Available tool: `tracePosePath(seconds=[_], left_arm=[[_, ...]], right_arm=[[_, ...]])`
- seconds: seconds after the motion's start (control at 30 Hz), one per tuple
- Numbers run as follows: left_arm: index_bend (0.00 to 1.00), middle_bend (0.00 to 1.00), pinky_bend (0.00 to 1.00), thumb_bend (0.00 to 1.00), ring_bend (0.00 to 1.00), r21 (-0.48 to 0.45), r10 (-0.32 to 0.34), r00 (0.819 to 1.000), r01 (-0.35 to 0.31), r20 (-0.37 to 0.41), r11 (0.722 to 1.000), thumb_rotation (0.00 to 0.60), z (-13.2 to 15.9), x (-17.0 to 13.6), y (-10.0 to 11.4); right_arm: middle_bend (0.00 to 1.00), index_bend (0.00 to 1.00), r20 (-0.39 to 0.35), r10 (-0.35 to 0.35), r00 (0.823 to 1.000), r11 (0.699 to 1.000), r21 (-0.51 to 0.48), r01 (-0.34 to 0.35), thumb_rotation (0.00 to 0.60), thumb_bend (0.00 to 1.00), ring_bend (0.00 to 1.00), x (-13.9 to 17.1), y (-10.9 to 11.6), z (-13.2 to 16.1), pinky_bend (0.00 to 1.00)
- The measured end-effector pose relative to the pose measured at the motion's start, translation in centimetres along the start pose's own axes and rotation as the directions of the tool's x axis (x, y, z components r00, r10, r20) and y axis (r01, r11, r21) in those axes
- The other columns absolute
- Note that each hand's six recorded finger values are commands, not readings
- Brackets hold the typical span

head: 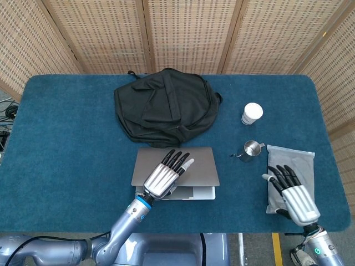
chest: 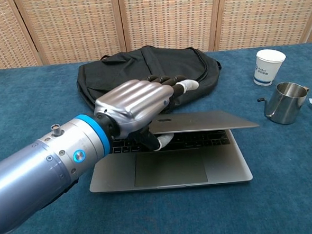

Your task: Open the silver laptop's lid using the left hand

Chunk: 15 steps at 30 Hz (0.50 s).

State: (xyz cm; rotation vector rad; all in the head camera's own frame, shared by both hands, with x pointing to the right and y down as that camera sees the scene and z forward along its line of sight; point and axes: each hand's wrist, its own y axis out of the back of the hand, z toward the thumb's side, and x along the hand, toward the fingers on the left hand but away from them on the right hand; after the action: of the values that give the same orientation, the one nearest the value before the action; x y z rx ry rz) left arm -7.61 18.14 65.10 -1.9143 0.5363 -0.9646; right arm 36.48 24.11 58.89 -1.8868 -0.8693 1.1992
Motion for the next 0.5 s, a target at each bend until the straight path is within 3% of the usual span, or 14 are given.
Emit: tracePosePath(seconds=[0.17, 0.33, 0.5], left_arm=[[0.0, 0.0, 0.0, 0.47, 0.0, -0.012, 0.009, 1.0, -0.009, -0.019, 1.0, 0.6, -0.8, 0.5, 0.9], [0.0, 0.0, 0.0, 0.5, 0.0, -0.016, 0.024, 0.999, -0.024, -0.034, 1.0, 0.6, -1.9, 0.5, 1.8], [0.0, 0.0, 0.0, 0.49, 0.0, -0.046, 0.041, 0.997, -0.044, -0.06, 0.998, 0.6, -3.2, 0.5, 3.1]], right_arm=[[0.15, 0.23, -0.142, 0.105, 0.984, 0.994, 0.03, -0.101, 0.6, 0.83, 0.0, -2.1, -2.0, 2.1, 0.08], [0.15, 0.23, -0.213, 0.17, 0.962, 0.985, 0.042, -0.165, 0.6, 0.96, 0.0, -3.3, -3.1, 4.0, 0.09], [0.15, 0.23, -0.259, 0.231, 0.938, 0.973, 0.062, -0.223, 0.6, 1.0, 0.01, -4.6, -4.4, 5.6, 0.1]])
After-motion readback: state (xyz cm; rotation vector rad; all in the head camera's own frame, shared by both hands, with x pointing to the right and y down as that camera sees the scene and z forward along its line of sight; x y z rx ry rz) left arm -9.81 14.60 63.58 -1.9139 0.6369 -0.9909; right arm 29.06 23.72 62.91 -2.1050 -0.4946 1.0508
